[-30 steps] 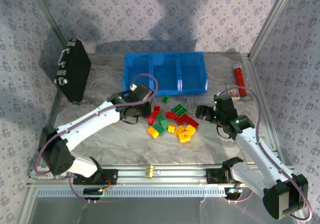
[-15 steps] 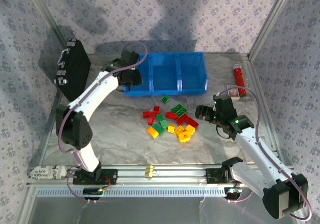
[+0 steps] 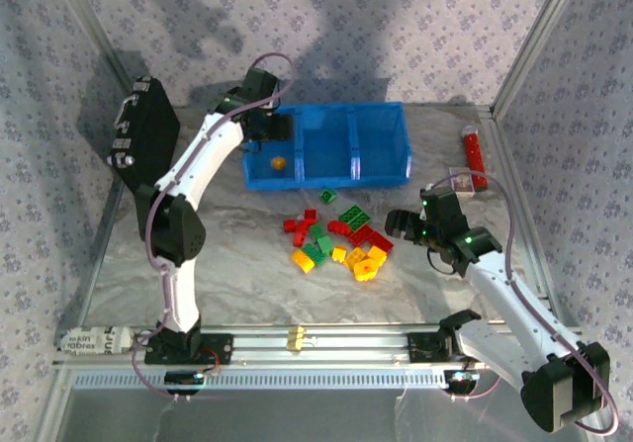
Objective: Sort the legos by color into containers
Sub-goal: Place the lego in the container, then pick up the lego from the center of the table.
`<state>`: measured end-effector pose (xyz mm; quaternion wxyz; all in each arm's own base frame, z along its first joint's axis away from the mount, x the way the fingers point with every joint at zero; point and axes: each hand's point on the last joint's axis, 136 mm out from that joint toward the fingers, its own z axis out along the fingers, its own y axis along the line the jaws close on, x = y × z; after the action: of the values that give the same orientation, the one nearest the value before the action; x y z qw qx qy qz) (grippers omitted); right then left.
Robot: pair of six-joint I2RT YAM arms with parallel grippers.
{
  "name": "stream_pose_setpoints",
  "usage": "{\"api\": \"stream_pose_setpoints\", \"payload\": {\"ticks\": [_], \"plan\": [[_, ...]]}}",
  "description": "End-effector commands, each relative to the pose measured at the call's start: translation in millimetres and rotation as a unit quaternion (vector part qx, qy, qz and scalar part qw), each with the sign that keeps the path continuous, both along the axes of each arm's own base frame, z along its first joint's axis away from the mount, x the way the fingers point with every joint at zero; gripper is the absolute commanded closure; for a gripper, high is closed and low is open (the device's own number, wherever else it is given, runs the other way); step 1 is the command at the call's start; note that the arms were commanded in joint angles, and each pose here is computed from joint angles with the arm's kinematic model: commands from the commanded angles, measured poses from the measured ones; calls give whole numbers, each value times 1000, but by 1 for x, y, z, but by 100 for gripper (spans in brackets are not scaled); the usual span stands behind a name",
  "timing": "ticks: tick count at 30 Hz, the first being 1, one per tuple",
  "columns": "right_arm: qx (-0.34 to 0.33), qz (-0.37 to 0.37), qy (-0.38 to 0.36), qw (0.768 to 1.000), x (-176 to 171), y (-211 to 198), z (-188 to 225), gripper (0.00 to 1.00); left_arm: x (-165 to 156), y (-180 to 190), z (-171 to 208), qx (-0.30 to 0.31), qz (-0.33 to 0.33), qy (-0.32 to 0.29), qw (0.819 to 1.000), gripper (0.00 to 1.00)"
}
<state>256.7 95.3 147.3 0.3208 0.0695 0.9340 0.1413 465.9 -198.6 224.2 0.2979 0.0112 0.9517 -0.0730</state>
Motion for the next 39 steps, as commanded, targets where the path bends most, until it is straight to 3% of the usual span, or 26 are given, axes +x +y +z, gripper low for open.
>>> {"api": "stream_pose_setpoints", "payload": {"ticks": [1, 14, 22, 31, 39], "plan": [[6, 11, -2, 1000, 0, 6, 10, 8, -32, 7, 34, 0, -11, -42, 999, 17], [-24, 106, 7, 994, 12, 67, 20, 14, -152, 47, -5, -55, 4, -56, 997, 21], [-53, 195, 65, 977, 26, 142, 7, 29, -218, 56, -60, -73, 18, -12, 997, 24], [-94, 207, 102, 968, 55, 204, -26, 36, -269, 71, -98, -82, 31, 25, 996, 26], [-124, 201, 138, 962, 65, 229, -55, 38, -288, 81, -110, -88, 42, 31, 995, 27]]}}
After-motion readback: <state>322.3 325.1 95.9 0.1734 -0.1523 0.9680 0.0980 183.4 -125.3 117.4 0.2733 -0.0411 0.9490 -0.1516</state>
